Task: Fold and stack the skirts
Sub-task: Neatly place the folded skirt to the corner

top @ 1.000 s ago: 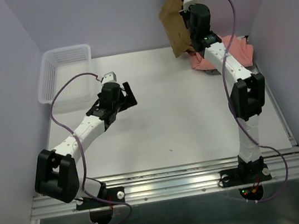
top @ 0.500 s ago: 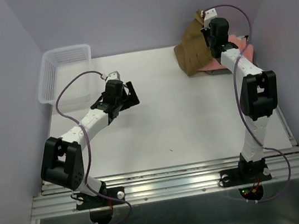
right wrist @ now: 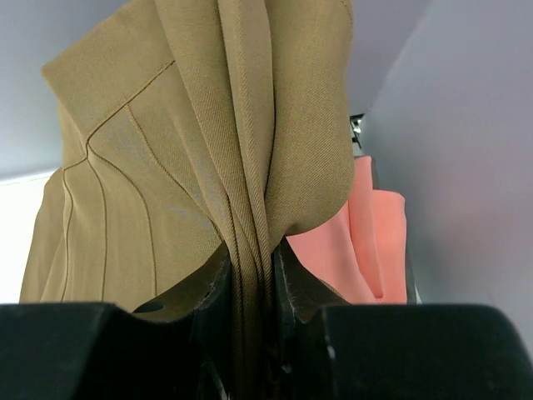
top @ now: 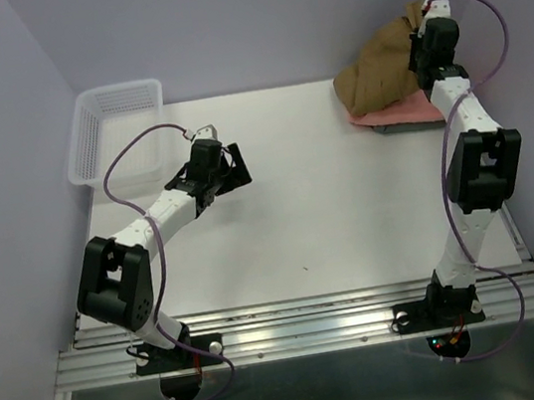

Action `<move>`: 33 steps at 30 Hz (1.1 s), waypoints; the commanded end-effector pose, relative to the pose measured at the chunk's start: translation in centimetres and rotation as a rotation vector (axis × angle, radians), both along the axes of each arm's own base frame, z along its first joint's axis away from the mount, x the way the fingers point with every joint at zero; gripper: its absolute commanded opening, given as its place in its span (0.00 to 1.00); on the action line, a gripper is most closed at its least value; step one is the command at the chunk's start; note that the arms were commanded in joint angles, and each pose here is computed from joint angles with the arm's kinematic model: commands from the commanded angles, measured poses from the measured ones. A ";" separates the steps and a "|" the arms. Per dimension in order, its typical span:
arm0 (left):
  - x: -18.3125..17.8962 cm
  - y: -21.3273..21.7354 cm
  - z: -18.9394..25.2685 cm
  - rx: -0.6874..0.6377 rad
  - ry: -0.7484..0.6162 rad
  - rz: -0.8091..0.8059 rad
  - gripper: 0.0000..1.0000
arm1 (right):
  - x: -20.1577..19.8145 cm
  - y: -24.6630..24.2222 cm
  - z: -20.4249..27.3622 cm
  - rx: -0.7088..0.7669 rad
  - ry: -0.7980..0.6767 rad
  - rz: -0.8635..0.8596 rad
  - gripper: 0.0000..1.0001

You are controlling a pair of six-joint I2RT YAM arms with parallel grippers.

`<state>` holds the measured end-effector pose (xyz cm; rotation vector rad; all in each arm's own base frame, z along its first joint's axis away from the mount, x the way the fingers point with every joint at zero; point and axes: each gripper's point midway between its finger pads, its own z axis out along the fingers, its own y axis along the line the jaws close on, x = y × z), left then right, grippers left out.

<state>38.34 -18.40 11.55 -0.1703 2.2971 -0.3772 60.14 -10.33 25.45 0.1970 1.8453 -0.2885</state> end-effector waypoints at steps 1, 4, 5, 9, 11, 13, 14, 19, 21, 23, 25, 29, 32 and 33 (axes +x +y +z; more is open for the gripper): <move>1.1 -0.4 1.6 -0.022 -0.034 0.004 0.99 | -1.6 -2.8 8.3 0.041 -0.214 -0.029 0.01; 1.2 -0.4 1.4 -0.021 -0.029 0.004 0.98 | -1.4 -3.5 6.3 0.043 -0.172 0.001 0.01; 1.2 -0.5 1.4 -0.021 -0.029 0.003 0.99 | -1.2 -3.4 5.1 0.052 -0.152 0.007 0.01; 1.2 -0.4 1.2 -0.019 -0.025 0.002 0.99 | -1.2 -6.3 1.2 0.090 -0.091 -0.020 0.02; 1.2 -0.4 1.0 -0.015 -0.021 0.002 0.99 | -1.3 -7.3 -0.5 0.113 -0.067 -0.047 0.08; 1.2 -0.5 0.9 -0.010 -0.018 -0.001 0.99 | -1.2 -8.5 -2.8 0.149 -0.043 -0.099 0.13; 1.2 -0.4 0.8 -0.007 -0.013 0.002 0.99 | -1.1 -9.7 -4.2 0.155 -0.024 -0.134 0.21; 1.4 -0.5 0.9 -0.008 -0.012 0.000 0.99 | -1.9 -12.4 -7.7 0.124 0.068 -0.258 0.66; 1.5 -0.6 1.1 -0.011 -0.016 -0.002 0.99 | -2.0 -12.4 -6.6 0.110 0.068 -0.252 0.82; 1.5 -0.7 1.2 -0.015 -0.016 -0.005 0.99 | -2.1 -11.6 -5.8 0.112 0.061 -0.208 0.92; 1.5 -1.1 1.6 -0.030 -0.021 -0.019 0.99 | -2.5 -10.9 -3.8 0.111 0.027 -0.174 1.00; 1.5 -1.3 2.2 -0.051 -0.040 -0.025 0.99 | -3.5 -9.2 -0.4 0.124 -0.028 -0.102 1.00; 1.2 -1.1 3.0 -0.056 -0.058 -0.025 0.99 | -4.1 -7.4 1.8 0.134 -0.065 -0.043 1.00; 1.2 -1.0 3.3 -0.058 -0.065 -0.021 0.99 | -4.7 -6.4 3.6 0.129 -0.091 -0.028 1.00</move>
